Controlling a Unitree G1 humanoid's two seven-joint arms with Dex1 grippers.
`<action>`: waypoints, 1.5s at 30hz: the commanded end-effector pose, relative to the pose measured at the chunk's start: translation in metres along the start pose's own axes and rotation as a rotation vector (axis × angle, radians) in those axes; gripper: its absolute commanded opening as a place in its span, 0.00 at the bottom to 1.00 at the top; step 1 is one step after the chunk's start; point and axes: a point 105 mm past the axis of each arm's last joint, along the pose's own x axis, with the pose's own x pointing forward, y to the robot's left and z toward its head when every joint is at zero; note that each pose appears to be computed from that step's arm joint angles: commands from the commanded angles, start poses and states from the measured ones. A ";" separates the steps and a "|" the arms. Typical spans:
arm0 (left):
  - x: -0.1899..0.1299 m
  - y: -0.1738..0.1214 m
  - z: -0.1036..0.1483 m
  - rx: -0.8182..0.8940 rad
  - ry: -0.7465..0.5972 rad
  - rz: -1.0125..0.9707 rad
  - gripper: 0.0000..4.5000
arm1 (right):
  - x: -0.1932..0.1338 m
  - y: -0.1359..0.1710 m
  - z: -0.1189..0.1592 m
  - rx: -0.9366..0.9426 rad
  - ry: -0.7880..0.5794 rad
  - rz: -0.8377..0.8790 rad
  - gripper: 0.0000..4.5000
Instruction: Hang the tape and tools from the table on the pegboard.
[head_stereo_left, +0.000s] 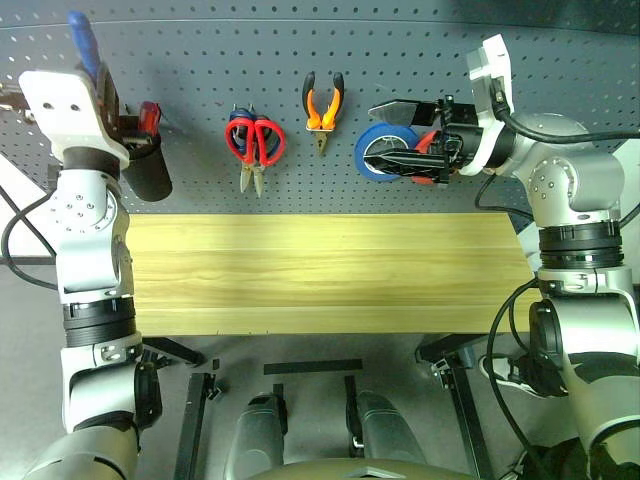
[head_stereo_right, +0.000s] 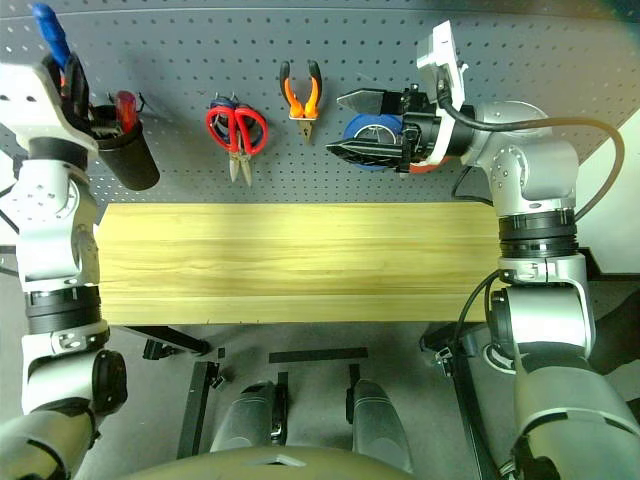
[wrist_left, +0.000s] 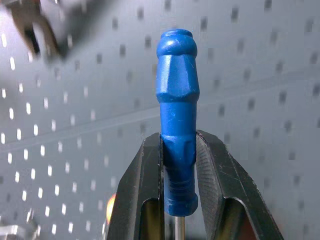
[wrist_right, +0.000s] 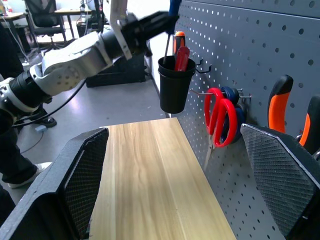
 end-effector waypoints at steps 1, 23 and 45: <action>0.001 0.011 0.007 0.000 -0.034 0.035 0.12 | -0.002 0.002 0.011 -0.066 -0.004 0.002 1.00; -0.003 0.028 0.008 -0.047 -0.082 -0.010 0.94 | -0.010 0.004 0.010 -0.072 0.020 -0.001 1.00; -0.125 -0.075 -0.041 -0.233 0.251 -1.289 0.99 | -0.044 0.025 -0.082 0.127 0.200 -0.044 1.00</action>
